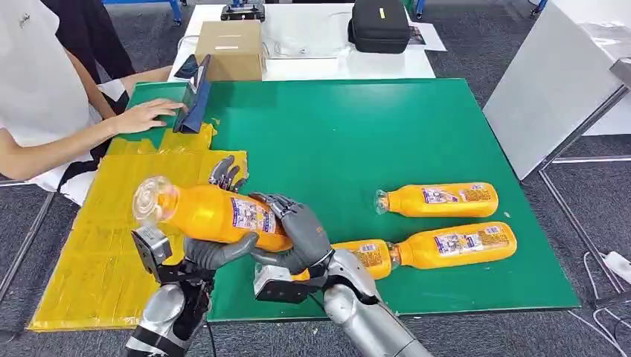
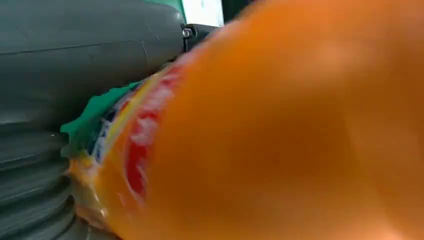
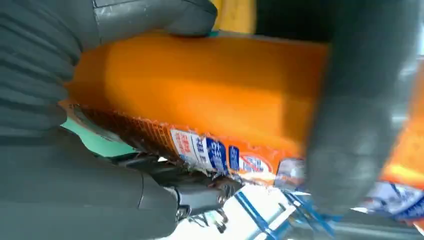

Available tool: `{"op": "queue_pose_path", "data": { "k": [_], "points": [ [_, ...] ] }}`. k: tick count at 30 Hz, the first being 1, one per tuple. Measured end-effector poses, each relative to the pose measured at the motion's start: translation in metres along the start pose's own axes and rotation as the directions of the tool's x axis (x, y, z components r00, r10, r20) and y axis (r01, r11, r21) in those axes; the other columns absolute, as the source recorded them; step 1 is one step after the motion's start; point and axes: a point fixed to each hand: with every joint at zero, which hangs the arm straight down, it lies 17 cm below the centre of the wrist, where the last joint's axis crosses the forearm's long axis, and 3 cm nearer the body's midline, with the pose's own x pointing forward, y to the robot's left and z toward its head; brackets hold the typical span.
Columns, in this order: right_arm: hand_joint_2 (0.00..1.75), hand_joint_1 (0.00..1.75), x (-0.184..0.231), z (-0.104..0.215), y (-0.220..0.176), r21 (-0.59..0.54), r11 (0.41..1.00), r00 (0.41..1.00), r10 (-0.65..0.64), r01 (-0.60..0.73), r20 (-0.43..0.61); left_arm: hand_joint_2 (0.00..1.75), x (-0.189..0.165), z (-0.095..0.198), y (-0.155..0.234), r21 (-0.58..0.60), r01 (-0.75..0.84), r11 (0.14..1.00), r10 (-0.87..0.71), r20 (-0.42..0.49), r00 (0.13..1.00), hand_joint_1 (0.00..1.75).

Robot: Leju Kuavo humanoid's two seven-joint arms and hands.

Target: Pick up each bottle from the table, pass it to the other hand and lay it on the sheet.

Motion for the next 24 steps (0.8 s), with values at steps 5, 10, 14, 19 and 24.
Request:
{"op": "queue_pose_path", "data": {
  "k": [5,10,14,19,24],
  "points": [
    [1.75,1.75,0.014,-0.004,0.01,0.025,0.999,0.999,0.019,-0.02,0.035,1.75,-0.001,0.004,0.007,0.031,-0.106,0.994,0.106,-0.01,0.994,1.75],
    [1.75,1.75,0.021,-0.009,0.013,0.032,0.999,0.999,0.019,-0.021,0.05,1.75,0.004,0.003,0.016,0.064,-0.131,0.989,0.131,0.008,0.991,1.75],
    [1.75,1.75,0.023,-0.011,0.015,0.04,0.999,0.998,0.016,-0.018,0.056,1.75,0.009,0.005,0.023,0.092,-0.135,0.986,0.133,0.027,0.991,1.75],
    [1.75,1.75,0.025,-0.013,0.017,0.047,0.999,0.998,0.017,-0.019,0.054,1.75,0.015,0.005,0.029,0.127,-0.136,0.983,0.13,0.052,0.99,1.75],
    [1.75,0.0,0.025,-0.013,0.018,0.049,0.999,0.998,0.02,-0.023,0.056,1.75,0.017,0.007,0.032,0.143,-0.135,0.981,0.127,0.062,0.99,1.75]
  ]
}}
